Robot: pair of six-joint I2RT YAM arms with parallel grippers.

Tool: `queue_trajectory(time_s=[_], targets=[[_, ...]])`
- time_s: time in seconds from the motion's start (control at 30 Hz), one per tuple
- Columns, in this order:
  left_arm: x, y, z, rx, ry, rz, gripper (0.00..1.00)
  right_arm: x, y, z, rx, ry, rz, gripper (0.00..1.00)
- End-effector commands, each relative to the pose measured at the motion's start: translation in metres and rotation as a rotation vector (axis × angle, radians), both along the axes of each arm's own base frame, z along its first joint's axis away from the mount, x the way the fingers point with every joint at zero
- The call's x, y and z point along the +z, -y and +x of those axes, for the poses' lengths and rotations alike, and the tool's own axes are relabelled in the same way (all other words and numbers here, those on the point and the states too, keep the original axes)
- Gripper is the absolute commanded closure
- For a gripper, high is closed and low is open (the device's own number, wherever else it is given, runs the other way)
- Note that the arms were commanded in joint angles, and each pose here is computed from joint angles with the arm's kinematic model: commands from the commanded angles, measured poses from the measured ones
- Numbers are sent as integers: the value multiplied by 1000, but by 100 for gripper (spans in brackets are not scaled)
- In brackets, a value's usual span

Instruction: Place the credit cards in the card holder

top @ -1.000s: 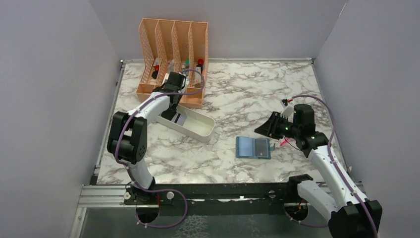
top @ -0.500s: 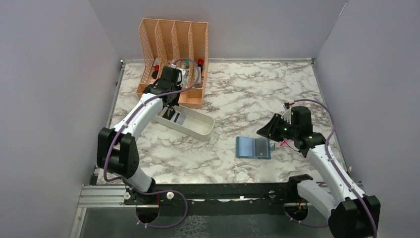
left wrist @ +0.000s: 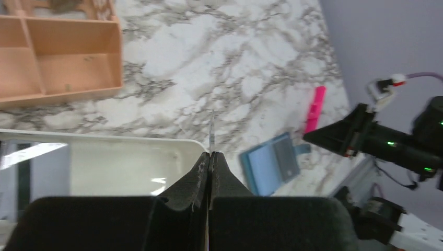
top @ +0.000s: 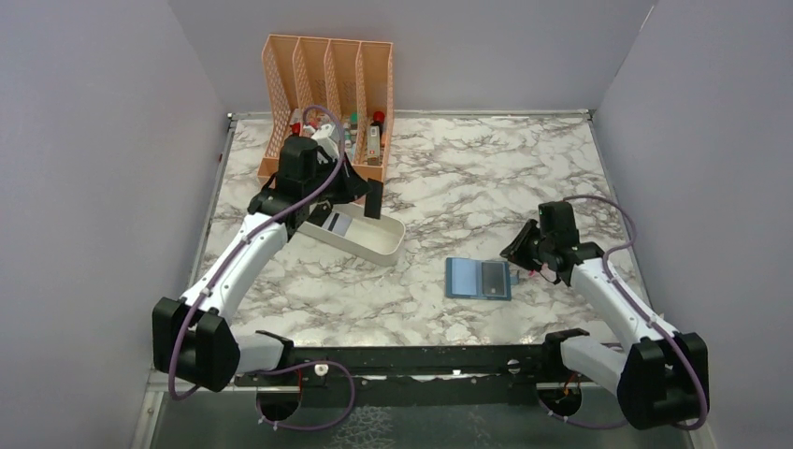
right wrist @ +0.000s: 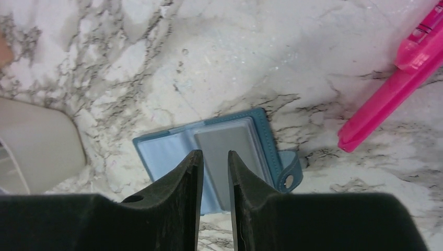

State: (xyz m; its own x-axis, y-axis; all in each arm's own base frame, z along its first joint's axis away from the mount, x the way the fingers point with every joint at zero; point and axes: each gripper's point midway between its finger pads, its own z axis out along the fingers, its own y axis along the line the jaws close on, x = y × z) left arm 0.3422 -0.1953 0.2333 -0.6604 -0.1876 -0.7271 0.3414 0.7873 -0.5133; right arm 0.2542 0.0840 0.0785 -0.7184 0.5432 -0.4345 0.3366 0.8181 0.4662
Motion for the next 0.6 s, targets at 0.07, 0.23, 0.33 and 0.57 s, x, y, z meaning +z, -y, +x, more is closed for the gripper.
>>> queue_trajectory(time_s=[0.07,0.23,0.33,0.57], targets=[[46,46,-27,-110,-81,-467,99,-29,25,-14,-113,-153,-117,71],[47,61,-43,-164,-245,-686,100,-40,16,-26,-97,-195,-66,71],[49,64,-51,-166,-289,-735,100,-45,12,-32,-81,-219,-46,72],[50,80,-77,-194,-401,-824,100,-48,-10,-44,-23,-235,75,75]])
